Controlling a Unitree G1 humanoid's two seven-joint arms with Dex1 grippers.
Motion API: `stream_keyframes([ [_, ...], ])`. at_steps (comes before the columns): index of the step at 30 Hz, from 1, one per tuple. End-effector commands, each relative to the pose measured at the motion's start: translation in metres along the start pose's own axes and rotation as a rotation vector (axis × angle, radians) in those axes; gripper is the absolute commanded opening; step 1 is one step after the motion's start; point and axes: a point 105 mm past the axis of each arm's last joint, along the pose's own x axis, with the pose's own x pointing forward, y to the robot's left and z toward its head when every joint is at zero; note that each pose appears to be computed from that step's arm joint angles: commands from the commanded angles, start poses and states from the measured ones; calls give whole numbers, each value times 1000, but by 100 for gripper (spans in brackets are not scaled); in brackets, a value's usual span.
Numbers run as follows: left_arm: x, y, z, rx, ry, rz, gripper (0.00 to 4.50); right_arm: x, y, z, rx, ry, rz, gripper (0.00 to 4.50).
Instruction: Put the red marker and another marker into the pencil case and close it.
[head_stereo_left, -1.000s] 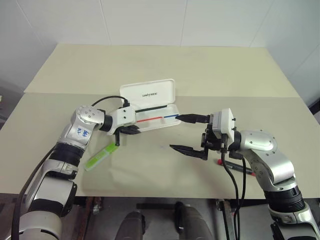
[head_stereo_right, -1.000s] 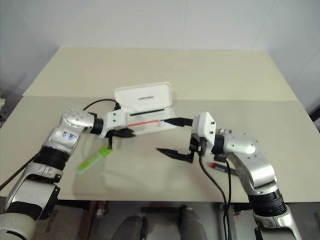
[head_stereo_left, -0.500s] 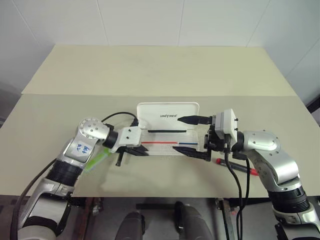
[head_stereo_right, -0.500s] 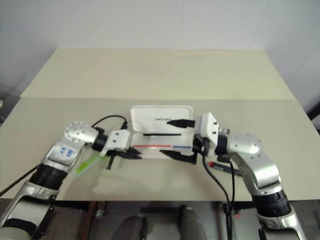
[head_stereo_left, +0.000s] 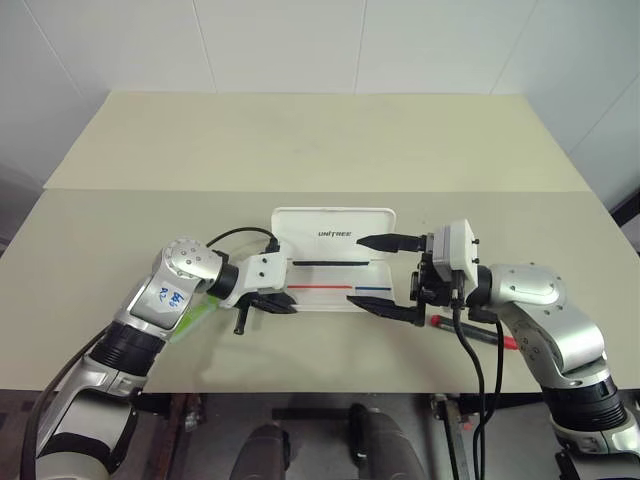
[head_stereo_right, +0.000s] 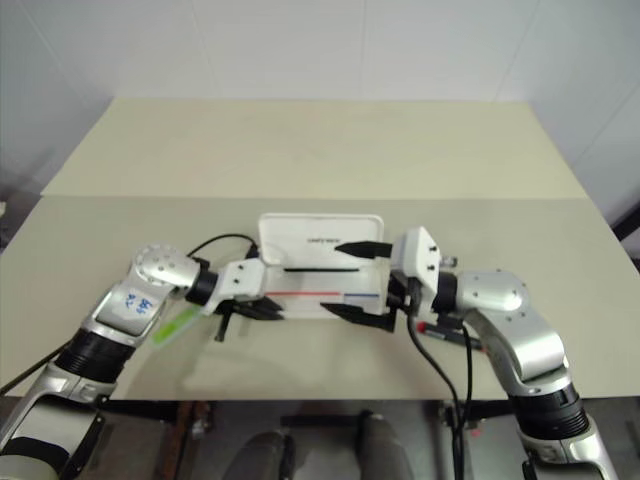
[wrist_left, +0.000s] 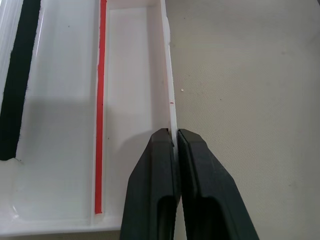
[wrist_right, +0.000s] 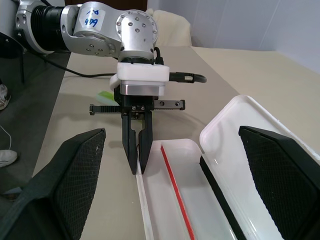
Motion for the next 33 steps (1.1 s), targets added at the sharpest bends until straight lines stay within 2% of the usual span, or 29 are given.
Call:
stream_keyframes([
  [1,-1,2,-1,-22,15,21,143,-5,-2,12,-39,-23,-16,450],
  [9,-5,-2,18,-76,-78,-4,423,-4,-2,11,-34,-24,-12,450],
  [10,-6,-4,19,-80,-83,-12,446,-4,-1,11,-33,-25,-11,450],
  [21,-28,-9,39,-81,-255,13,446,-5,2,4,4,-28,-8,450],
  [25,-44,-8,45,-55,-367,55,446,-14,0,3,25,-11,-26,450],
  [29,-74,-10,51,8,-559,67,446,-43,-3,-3,52,77,-62,450],
  [33,-93,-13,40,8,-583,67,446,-77,-3,-15,100,196,-102,450],
])
